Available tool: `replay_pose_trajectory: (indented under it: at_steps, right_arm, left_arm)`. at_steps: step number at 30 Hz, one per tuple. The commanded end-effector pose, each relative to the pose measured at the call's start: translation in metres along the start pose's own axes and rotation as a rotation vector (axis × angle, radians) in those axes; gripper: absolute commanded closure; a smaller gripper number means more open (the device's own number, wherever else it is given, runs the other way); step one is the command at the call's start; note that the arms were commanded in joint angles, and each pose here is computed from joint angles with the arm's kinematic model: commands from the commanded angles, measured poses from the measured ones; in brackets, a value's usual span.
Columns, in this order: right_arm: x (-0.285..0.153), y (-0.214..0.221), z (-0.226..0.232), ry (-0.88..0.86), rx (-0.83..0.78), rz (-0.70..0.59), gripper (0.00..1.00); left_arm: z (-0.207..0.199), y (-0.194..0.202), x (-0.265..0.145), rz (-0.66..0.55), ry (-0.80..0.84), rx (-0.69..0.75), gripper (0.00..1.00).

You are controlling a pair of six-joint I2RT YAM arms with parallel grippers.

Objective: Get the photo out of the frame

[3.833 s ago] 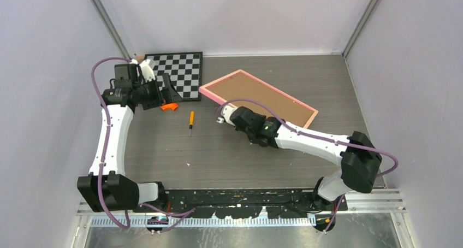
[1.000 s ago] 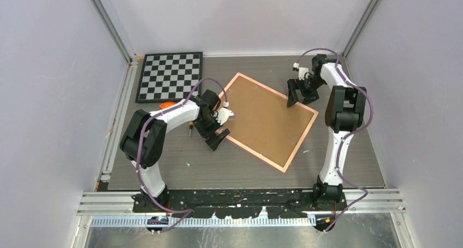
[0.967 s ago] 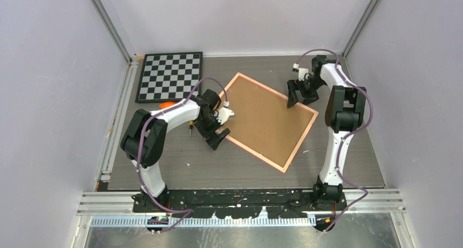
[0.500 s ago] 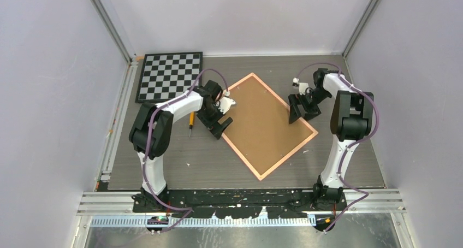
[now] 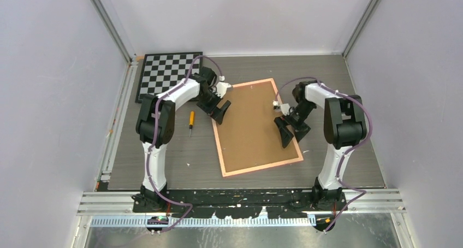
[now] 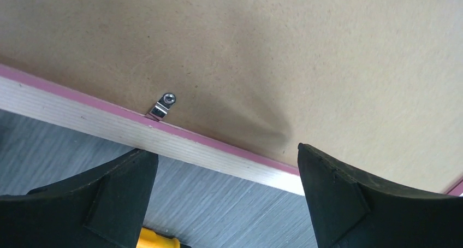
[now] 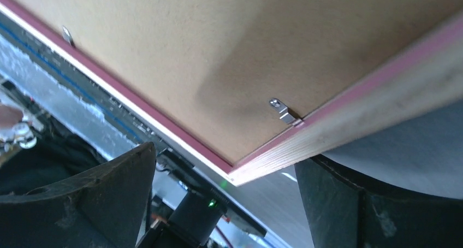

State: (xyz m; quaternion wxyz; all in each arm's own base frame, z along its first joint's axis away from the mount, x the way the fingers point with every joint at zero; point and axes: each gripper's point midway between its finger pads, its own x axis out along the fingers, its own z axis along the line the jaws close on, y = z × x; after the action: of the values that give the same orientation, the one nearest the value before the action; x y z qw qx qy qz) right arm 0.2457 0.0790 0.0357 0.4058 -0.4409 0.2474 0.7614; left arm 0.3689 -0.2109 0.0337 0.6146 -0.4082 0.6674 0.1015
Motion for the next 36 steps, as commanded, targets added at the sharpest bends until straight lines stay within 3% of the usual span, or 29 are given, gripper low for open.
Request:
replay_pose_trajectory:
  at_steps: [1, 12, 17, 22, 25, 27, 32, 36]
  right_arm:
    - [-0.001, 0.000, 0.046, -0.070, -0.099, 0.003, 0.00]
    - [-0.002, -0.019, 0.065, -0.037, -0.107, -0.050, 0.00]
    - [-0.044, -0.046, 0.069, 0.011, -0.118, -0.204, 0.00]
    - [-0.102, -0.074, 0.084, 0.112, -0.184, -0.390, 0.00]
    - [-0.135, -0.085, 0.095, 0.165, -0.217, -0.489, 0.00]
    - [-0.154, -0.091, 0.102, 0.206, -0.240, -0.557, 0.00]
    - [-0.188, -0.100, 0.110, 0.303, -0.289, -0.737, 0.00]
    - [-0.184, -0.104, 0.117, 0.254, -0.241, -0.813, 0.00]
  left_arm:
    - [-0.022, -0.025, 0.007, -0.070, 0.139, 0.004, 0.00]
    - [-0.021, -0.036, -0.001, -0.104, 0.153, -0.037, 0.00]
    - [-0.007, -0.058, -0.060, -0.211, 0.099, -0.066, 0.00]
    - [0.012, -0.062, -0.133, -0.318, -0.150, -0.051, 0.00]
    - [0.031, -0.050, -0.174, -0.351, -0.374, -0.108, 0.00]
    - [0.031, -0.037, -0.189, -0.370, -0.427, -0.119, 0.00]
    - [0.012, 0.015, -0.181, -0.282, -0.398, -0.178, 0.00]
    - [0.009, 0.048, -0.163, -0.222, -0.321, -0.253, 0.00]
